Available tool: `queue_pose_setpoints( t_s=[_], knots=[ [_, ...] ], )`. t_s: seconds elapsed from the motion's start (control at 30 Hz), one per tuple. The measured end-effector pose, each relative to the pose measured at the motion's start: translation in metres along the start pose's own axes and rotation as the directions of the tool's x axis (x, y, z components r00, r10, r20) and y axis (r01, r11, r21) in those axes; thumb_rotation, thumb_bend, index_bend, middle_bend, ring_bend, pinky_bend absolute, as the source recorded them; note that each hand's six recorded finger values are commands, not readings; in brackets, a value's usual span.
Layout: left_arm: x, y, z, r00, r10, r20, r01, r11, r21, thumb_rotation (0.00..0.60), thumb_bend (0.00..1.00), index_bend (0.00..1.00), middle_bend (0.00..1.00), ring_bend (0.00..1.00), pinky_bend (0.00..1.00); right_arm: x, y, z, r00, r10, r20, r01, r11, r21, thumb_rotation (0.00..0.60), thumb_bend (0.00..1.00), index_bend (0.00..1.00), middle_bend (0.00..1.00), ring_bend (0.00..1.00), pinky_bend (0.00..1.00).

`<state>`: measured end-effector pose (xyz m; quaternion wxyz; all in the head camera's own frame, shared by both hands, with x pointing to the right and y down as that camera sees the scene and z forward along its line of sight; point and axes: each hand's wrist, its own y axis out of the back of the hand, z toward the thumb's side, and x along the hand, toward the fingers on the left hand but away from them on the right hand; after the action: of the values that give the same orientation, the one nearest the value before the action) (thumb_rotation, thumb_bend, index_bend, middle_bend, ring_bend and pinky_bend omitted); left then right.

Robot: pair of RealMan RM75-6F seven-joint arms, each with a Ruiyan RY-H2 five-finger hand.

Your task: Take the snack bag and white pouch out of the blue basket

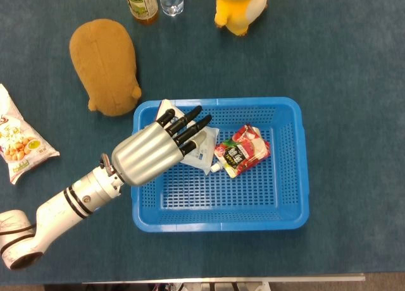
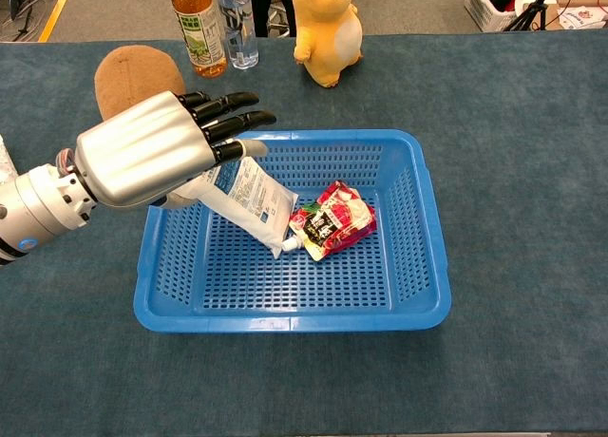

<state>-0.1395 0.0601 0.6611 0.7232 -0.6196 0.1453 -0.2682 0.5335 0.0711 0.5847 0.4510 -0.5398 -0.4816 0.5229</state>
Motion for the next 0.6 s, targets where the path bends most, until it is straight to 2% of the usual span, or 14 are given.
queue_pose_setpoints(
  t_s=[0.23,0.43,0.6],
  knots=[
    [0.0063,0.0009,0.0031,0.999,0.030,0.031,-0.030,1.000,-0.003,0.600,0.04,0.29,0.17,0.14,0.38,0.0009,0.0001,-0.0014,1.000,-0.001,0.004,0.001,1.000,-0.002,0.600,0.08,0.25,0.32,0.28,0.46],
    [0.0078,-0.0001,0.0046,0.996,0.064,0.065,-0.064,0.998,-0.001,0.600,0.06,0.38,0.30,0.20,0.38,0.0016,-0.0007,-0.0028,1.000,0.000,0.007,0.000,1.000,-0.005,0.600,0.08,0.25,0.32,0.28,0.46],
    [0.0092,-0.0001,0.0063,0.992,0.092,0.083,-0.092,0.996,-0.003,0.600,0.09,0.44,0.35,0.22,0.38,0.0020,-0.0002,-0.0038,1.000,-0.003,0.008,0.003,1.000,-0.005,0.600,0.08,0.25,0.32,0.28,0.46]
  ],
)
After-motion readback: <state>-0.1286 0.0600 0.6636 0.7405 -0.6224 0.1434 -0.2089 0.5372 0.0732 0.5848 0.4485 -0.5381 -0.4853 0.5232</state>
